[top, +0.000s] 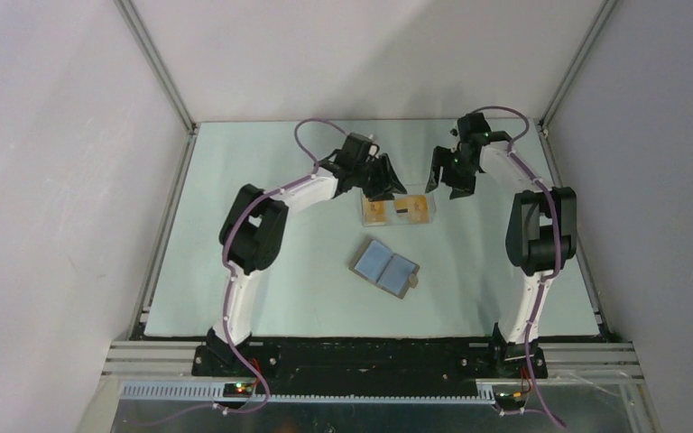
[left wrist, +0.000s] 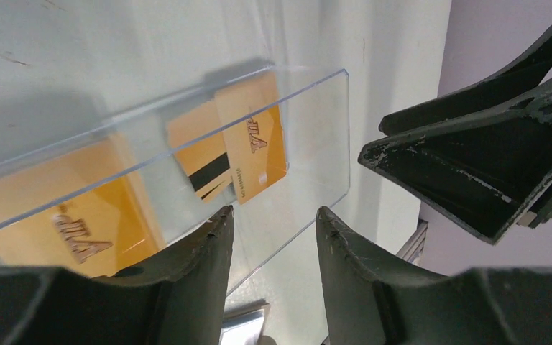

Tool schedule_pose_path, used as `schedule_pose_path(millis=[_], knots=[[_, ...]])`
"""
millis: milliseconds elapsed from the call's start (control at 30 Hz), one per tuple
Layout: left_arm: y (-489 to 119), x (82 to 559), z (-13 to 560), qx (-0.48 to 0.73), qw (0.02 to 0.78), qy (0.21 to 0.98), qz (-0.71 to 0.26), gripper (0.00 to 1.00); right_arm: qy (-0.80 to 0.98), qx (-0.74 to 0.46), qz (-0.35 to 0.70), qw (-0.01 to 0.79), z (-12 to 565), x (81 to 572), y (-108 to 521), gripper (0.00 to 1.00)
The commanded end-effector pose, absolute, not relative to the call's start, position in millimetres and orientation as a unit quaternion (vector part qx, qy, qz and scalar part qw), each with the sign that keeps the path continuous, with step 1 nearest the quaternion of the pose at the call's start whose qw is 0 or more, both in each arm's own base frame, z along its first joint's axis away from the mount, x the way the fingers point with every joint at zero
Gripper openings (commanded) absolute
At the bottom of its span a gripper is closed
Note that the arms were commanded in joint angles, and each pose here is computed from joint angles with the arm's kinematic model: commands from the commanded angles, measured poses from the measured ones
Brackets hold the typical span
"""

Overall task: Put the credit cards into the card holder
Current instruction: Pick up the credit card from the storage box.

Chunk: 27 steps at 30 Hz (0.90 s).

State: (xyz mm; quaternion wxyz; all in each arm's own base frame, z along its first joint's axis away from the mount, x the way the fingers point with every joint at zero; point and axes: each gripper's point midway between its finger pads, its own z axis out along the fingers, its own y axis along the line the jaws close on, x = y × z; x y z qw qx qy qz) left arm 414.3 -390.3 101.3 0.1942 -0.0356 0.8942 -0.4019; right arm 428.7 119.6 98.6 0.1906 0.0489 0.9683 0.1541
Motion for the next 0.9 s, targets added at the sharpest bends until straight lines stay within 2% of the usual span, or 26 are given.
schedule_pose_path(millis=[0,233,300,467,867], knots=[[-412.7,418.3,109.3,-0.034,0.192,0.887,-0.419,0.50,0.968,0.041,0.181,0.171,94.4,424.2,131.3,0.71],[-428.7,426.5,82.5,-0.043,0.164,0.890,-0.424,0.49,0.969,0.035,0.202,0.137,73.3,423.0,140.8,0.42],[-429.7,426.3,76.8,-0.046,0.158,0.892,-0.421,0.48,0.969,0.032,0.208,0.130,71.0,421.2,144.4,0.36],[-421.6,425.6,63.1,-0.049,0.163,0.904,-0.393,0.47,0.968,0.023,0.220,0.122,68.8,417.7,153.9,0.33],[-392.5,425.4,37.7,-0.029,0.175,0.934,-0.311,0.47,0.962,-0.012,0.242,0.126,74.6,411.9,177.2,0.18]])
